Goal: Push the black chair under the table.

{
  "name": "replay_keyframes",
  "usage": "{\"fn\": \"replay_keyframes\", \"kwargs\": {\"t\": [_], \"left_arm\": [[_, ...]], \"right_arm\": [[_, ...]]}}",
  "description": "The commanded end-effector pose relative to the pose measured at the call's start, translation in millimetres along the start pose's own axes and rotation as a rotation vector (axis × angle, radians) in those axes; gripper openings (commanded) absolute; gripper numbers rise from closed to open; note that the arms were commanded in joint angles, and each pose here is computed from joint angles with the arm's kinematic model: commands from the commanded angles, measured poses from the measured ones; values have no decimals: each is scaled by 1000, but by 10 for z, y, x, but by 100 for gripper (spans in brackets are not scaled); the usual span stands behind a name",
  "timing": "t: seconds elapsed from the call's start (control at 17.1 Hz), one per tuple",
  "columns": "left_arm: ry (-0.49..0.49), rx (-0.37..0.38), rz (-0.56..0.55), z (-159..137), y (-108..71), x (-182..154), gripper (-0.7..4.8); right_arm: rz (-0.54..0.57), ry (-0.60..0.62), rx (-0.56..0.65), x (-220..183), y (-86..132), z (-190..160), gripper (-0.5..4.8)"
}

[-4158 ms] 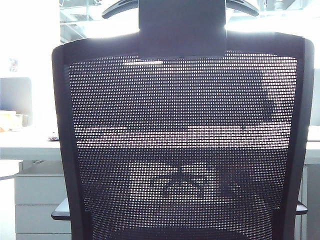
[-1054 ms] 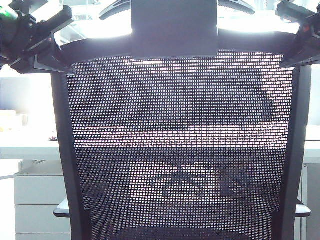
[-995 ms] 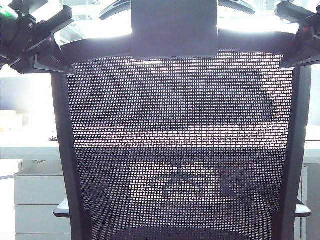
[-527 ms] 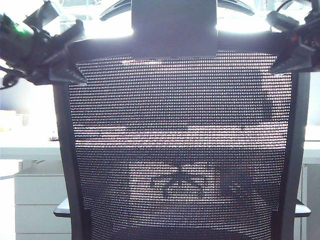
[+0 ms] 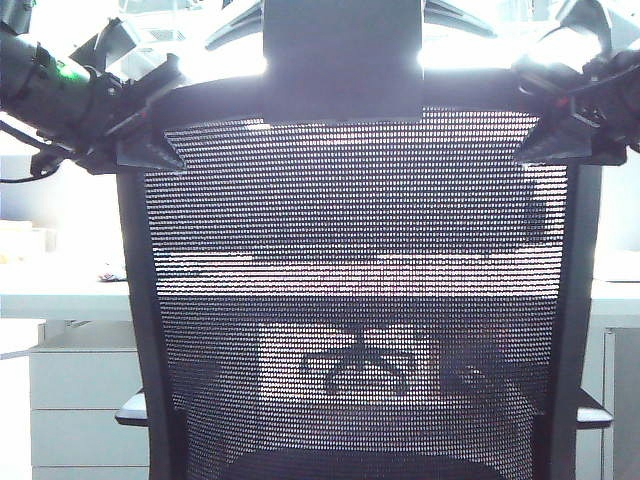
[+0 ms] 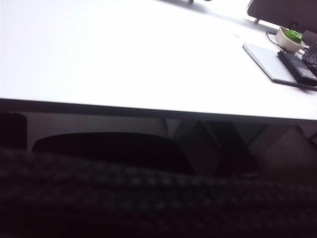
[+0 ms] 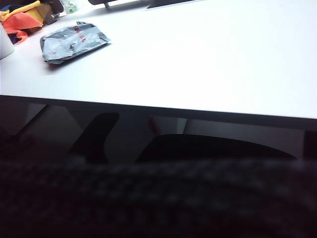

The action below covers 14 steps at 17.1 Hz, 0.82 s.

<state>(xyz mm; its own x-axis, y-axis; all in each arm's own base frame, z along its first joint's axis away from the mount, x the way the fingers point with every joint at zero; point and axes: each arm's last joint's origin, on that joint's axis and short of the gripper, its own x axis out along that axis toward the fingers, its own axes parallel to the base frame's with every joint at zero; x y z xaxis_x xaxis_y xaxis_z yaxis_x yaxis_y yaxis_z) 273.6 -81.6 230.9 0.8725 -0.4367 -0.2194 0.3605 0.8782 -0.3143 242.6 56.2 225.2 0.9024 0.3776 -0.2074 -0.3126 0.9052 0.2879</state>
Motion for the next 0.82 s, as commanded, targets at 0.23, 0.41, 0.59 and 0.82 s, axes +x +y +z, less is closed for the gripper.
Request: {"fn": "replay_keyframes", "kwargs": {"t": [0.23, 0.41, 0.59, 0.82], "left_arm": [[-120, 11, 60, 83, 78, 89, -6], [-134, 15, 56, 80, 104, 200, -6], [-104, 31, 42, 78, 155, 468, -6], [-137, 64, 53, 204, 202, 605, -6]], "right_arm": [[-70, -128, -6, 145, -99, 315, -5], [-80, -114, -7, 249, -144, 316, -5], [-78, -105, -4, 404, -200, 323, -5], [-94, -120, -8, 554, -334, 388, -5]]}}
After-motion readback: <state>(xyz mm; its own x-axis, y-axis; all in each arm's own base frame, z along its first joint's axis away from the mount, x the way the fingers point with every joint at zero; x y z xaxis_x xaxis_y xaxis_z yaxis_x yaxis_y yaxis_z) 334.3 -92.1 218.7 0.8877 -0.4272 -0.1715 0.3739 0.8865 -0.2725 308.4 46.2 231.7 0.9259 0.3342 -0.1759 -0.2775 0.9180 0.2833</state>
